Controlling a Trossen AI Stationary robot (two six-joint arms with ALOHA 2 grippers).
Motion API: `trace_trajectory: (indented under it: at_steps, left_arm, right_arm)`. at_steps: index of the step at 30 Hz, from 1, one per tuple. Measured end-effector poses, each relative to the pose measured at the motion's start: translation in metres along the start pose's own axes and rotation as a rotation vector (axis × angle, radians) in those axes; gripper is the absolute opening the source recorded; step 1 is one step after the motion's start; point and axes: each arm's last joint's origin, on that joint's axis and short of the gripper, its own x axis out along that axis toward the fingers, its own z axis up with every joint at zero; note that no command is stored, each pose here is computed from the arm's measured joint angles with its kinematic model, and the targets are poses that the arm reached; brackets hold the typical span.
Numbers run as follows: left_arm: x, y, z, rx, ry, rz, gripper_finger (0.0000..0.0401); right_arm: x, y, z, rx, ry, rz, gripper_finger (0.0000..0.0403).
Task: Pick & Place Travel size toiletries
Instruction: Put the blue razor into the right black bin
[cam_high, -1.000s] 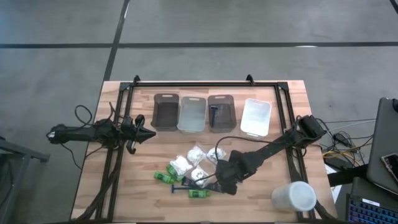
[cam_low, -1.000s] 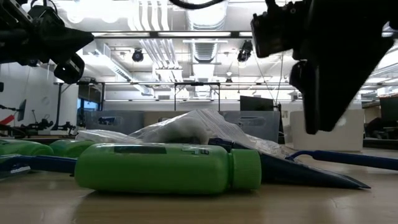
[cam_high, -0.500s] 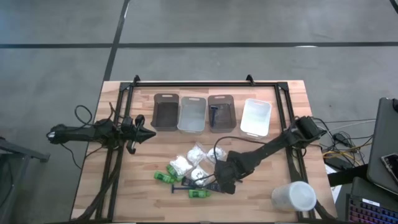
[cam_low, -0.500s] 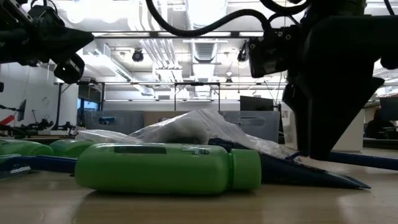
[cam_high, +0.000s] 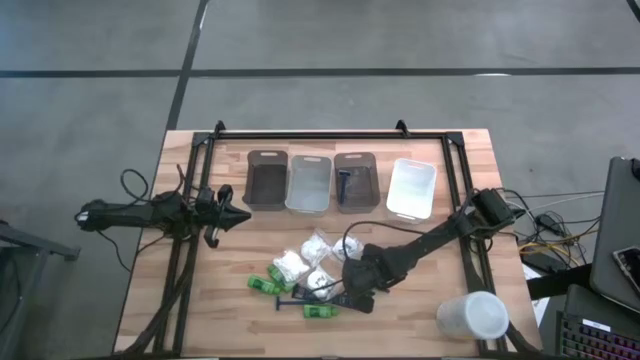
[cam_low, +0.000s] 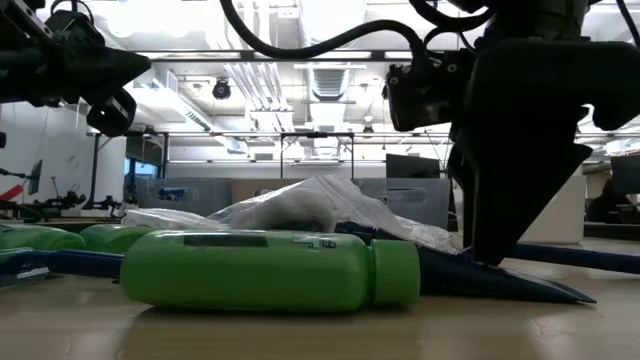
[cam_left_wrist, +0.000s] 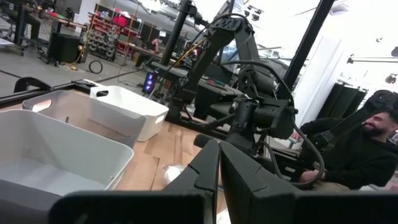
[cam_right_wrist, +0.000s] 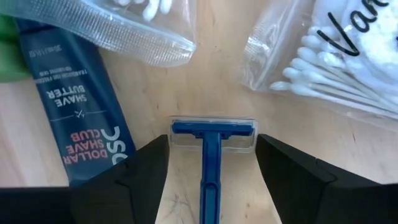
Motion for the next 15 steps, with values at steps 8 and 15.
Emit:
trace_trajectory:
  at_steps: [8, 15]
  left_arm:
    - [0.0000, 0.0002, -0.0006, 0.000, 0.006, 0.003, 0.0019]
    - [0.0000, 0.0003, -0.0006, 0.000, 0.006, 0.003, 0.0019]
  right_arm:
    - [-0.0005, 0.0015, -0.0029, 0.014, 0.007, -0.011, 0.0240]
    - [-0.0007, 0.0019, -0.0033, 0.008, 0.013, -0.007, 0.0292]
